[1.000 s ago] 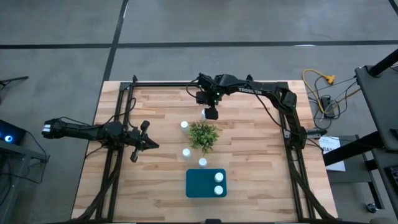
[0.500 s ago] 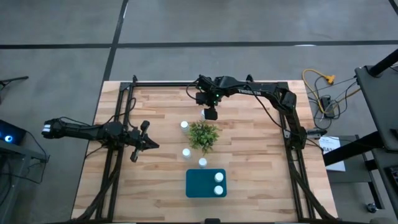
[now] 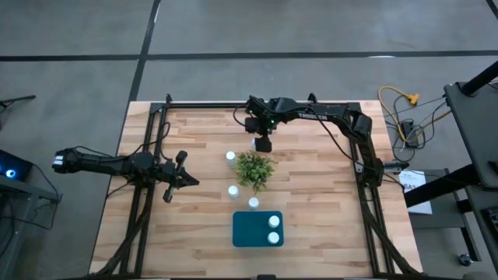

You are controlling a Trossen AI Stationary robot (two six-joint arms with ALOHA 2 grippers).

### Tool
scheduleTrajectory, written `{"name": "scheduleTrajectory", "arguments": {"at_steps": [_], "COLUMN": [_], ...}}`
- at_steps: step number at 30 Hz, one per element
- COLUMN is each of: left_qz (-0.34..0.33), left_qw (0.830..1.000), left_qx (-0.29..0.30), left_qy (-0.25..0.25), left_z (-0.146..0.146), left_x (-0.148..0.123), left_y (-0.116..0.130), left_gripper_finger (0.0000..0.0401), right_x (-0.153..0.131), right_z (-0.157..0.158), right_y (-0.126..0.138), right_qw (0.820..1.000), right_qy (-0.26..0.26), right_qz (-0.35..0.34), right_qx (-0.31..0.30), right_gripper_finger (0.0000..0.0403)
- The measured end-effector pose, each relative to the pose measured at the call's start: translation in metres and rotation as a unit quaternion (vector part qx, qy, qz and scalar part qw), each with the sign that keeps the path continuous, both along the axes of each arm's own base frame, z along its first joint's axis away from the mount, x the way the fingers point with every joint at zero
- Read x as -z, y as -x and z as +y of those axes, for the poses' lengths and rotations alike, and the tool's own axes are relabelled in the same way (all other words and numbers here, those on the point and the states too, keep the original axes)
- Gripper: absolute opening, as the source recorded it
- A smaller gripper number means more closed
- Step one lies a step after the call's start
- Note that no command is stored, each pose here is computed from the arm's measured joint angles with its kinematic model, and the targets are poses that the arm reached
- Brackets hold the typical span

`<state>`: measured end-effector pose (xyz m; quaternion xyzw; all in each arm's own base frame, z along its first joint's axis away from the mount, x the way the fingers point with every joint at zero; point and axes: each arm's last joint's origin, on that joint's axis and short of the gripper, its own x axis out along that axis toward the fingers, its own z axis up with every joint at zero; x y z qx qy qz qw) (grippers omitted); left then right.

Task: Pick and place pill bottles into a basket
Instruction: Put the white medicine bottle into the blue bin

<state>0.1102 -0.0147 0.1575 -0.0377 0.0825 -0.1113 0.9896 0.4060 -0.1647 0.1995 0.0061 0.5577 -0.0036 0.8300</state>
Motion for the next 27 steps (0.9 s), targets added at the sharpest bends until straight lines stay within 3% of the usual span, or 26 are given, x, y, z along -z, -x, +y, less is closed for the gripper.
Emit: {"name": "scheduleTrajectory", "arguments": {"at_steps": [27], "left_qz": [0.000], "left_qw": [1.000], "left_qx": [0.000], "left_qy": [0.001], "left_z": [0.000], "left_x": [0.000], "left_y": [0.000], "left_gripper_finger": [0.0001], "right_x": [-0.008], "right_z": [-0.003], "right_y": [0.001], "right_qw": [1.000], "right_qy": [0.010], "right_qz": [0.007], "right_qx": [0.010], "right_gripper_finger": [0.0249]}}
